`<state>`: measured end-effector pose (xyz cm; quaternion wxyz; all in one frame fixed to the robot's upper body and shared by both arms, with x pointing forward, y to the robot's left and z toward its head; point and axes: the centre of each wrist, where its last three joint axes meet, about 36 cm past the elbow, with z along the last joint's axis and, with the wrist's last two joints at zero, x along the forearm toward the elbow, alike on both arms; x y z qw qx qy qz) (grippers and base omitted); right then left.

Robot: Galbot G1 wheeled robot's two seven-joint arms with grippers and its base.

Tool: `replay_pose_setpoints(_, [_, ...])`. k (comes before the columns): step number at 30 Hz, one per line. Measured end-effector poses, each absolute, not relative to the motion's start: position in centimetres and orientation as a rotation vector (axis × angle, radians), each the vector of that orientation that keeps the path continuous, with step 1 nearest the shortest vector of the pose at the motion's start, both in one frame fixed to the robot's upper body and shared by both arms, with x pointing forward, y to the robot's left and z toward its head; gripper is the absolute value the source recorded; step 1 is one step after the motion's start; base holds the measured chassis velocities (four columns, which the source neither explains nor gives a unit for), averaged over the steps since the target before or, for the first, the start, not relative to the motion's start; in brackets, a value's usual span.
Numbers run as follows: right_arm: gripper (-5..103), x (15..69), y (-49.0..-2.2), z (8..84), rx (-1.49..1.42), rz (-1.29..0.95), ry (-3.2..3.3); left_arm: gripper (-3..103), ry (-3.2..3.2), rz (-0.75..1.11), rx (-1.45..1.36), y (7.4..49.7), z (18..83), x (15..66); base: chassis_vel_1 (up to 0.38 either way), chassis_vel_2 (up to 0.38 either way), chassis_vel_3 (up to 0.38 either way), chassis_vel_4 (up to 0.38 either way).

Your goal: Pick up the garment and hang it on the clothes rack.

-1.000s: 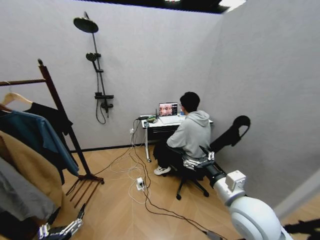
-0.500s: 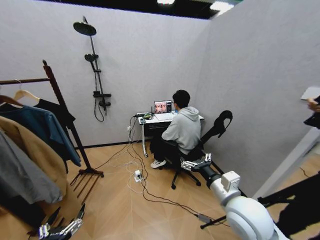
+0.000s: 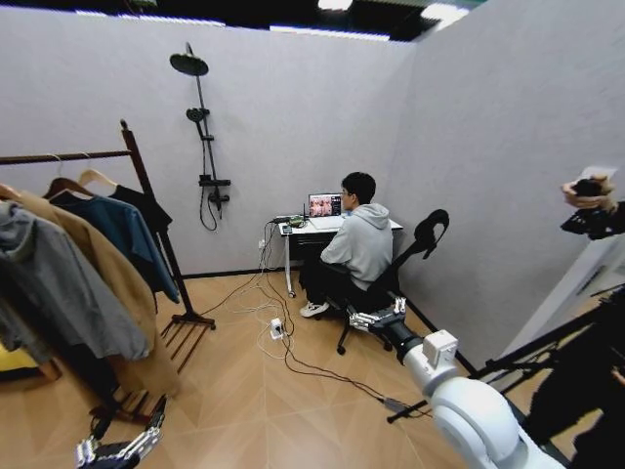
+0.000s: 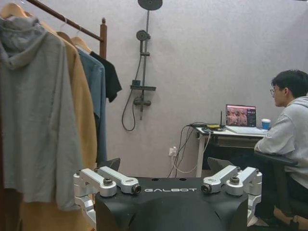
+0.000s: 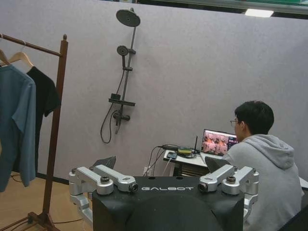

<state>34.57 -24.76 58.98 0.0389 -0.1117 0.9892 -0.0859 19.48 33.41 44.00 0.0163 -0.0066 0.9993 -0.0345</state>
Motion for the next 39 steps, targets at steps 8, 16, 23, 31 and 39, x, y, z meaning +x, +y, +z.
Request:
replay_pose_setpoints(8, [100,34.82,-24.79,58.85,-0.343,-0.261,3.034,100,3.107,-0.107,-0.02,33.41,44.0,19.48,0.209,-0.156,-0.158,0.207])
replay_pose_setpoints(16, [100,34.98,-24.73,58.75,-0.348,-0.259,3.032,100,3.107,-0.107,-0.02,33.41,43.99,19.48,0.178,-0.181,-0.171,0.17])
replay_pose_setpoints(23, [100,35.28,-24.49,58.62,-0.362,-0.256,3.029,100,3.107,-0.107,-0.021,33.41,43.99,19.48,0.178,-0.166,-0.166,0.165])
replay_pose_setpoints(31, [100,35.51,-24.4,58.52,-0.366,-0.249,3.018,100,3.107,-0.107,-0.02,33.41,44.0,19.48,0.116,-0.131,-0.138,0.136])
replay_pose_setpoints(39, [100,35.59,-24.15,58.11,-0.382,-0.235,3.001,100,3.107,-0.107,-0.02,33.41,44.0,19.48,0.012,-0.02,-0.015,0.013])
